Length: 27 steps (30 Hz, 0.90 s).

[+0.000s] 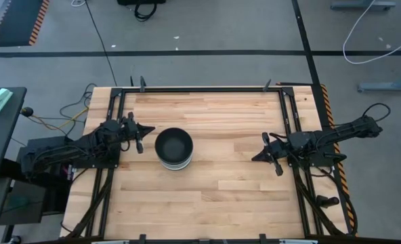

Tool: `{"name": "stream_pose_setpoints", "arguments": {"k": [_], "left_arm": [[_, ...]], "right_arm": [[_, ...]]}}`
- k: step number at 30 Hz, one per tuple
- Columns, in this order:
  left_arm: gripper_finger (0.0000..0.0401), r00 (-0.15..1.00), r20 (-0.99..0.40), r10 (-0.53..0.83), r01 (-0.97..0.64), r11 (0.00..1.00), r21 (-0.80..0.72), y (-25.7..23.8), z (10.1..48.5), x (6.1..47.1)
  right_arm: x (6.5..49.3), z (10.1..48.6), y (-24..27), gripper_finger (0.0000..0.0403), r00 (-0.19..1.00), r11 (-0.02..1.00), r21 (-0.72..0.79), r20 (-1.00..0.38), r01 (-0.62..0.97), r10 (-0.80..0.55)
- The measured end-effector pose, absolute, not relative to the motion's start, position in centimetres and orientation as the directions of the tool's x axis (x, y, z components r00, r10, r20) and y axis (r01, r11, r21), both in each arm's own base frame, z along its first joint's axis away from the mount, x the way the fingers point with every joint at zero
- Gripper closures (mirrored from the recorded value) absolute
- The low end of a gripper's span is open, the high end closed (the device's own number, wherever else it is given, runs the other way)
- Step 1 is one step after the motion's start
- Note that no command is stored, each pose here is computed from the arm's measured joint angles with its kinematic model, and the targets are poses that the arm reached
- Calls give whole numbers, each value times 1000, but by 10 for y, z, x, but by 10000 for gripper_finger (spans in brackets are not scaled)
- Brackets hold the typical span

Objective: Nest bowls inside each other
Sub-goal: Return to Home Position

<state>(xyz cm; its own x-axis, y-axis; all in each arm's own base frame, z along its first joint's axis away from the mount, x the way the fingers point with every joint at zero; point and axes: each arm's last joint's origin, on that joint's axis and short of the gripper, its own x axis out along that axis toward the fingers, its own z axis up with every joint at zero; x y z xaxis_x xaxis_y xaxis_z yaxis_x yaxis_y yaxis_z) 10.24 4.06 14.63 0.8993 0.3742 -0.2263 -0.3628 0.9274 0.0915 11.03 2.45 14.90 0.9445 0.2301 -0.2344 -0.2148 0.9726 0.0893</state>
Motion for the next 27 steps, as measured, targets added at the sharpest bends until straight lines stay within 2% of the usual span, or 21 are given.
{"name": "stream_pose_setpoints", "arguments": {"k": [3,8,21,27], "left_arm": [[397,900,-226,373,-362,928,91,41,146,102],[398,901,-227,371,-359,929,92,41,146,102],[398,902,-227,368,-356,930,94,40,146,102],[399,902,-227,367,-356,930,92,40,146,102]], "right_arm": [[111,151,25,403,948,971,67,-212,-229,238],[112,163,26,403,957,960,-14,-93,-278,276],[111,162,26,403,963,964,-27,-72,-264,261],[111,158,25,403,959,965,-17,-114,-263,260]]}}
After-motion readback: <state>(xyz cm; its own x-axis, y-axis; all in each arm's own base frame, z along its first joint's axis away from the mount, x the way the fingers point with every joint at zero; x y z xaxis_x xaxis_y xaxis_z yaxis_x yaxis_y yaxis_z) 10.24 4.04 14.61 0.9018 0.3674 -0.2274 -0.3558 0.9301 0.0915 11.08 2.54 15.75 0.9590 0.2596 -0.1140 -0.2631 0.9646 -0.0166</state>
